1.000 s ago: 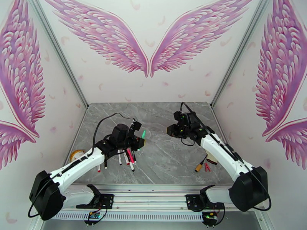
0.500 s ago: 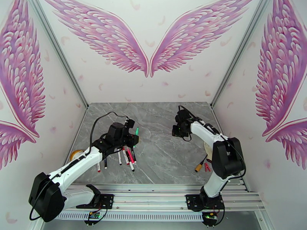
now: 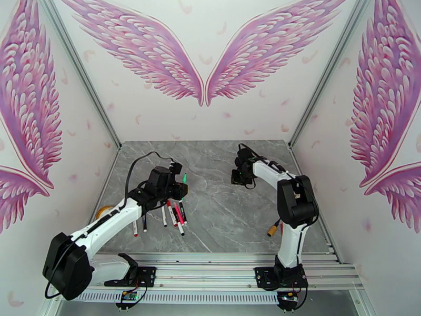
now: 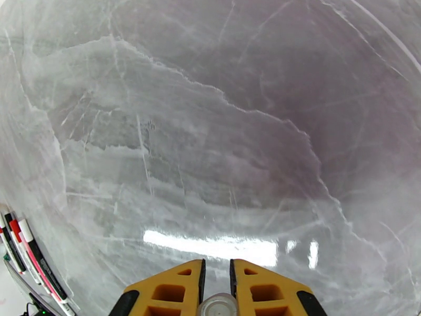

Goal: Open the pen caps

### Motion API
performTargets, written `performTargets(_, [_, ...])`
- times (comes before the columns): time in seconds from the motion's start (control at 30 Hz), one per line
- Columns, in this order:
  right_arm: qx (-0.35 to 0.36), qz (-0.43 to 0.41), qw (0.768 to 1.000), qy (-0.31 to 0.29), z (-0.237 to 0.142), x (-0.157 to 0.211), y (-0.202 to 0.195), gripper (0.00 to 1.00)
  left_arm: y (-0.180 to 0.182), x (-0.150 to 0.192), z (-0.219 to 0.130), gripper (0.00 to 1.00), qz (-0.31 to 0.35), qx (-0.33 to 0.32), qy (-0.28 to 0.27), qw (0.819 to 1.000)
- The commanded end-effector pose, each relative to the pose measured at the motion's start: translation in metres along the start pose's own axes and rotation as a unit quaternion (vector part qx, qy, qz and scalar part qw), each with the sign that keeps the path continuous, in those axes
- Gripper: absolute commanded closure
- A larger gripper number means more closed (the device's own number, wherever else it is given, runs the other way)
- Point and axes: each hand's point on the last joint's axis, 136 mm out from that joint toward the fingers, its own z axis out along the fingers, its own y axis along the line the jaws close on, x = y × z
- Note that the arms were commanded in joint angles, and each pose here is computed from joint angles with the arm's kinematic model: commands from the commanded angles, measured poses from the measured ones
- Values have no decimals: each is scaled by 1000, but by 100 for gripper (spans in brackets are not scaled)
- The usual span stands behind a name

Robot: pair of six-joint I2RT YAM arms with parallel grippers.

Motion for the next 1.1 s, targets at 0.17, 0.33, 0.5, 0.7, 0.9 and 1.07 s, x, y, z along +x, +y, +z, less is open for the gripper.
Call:
performTargets(0.17, [7, -12, 1000, 14, 16, -11, 13, 95, 15, -9, 8, 94, 7, -20, 13, 1000])
performTargets(0.33, [7, -19, 1000, 16, 23, -17, 26, 93, 18, -9, 15, 94, 10, -23, 19, 999])
performTargets(0.5, [12, -15, 1000, 18, 31, -20, 35, 92, 20, -6, 22, 94, 7, -22, 26, 999])
performTargets(0.7, [36, -15, 999, 23, 41, -16, 36, 90, 22, -6, 24, 94, 7, -26, 27, 999])
performTargets(0.9, [52, -9, 998, 22, 46, -14, 33, 86, 25, -4, 26, 93, 2, -30, 30, 999])
performTargets(1.07, [57, -5, 998, 21, 49, -13, 32, 81, 27, -6, 27, 93, 2, -32, 29, 999])
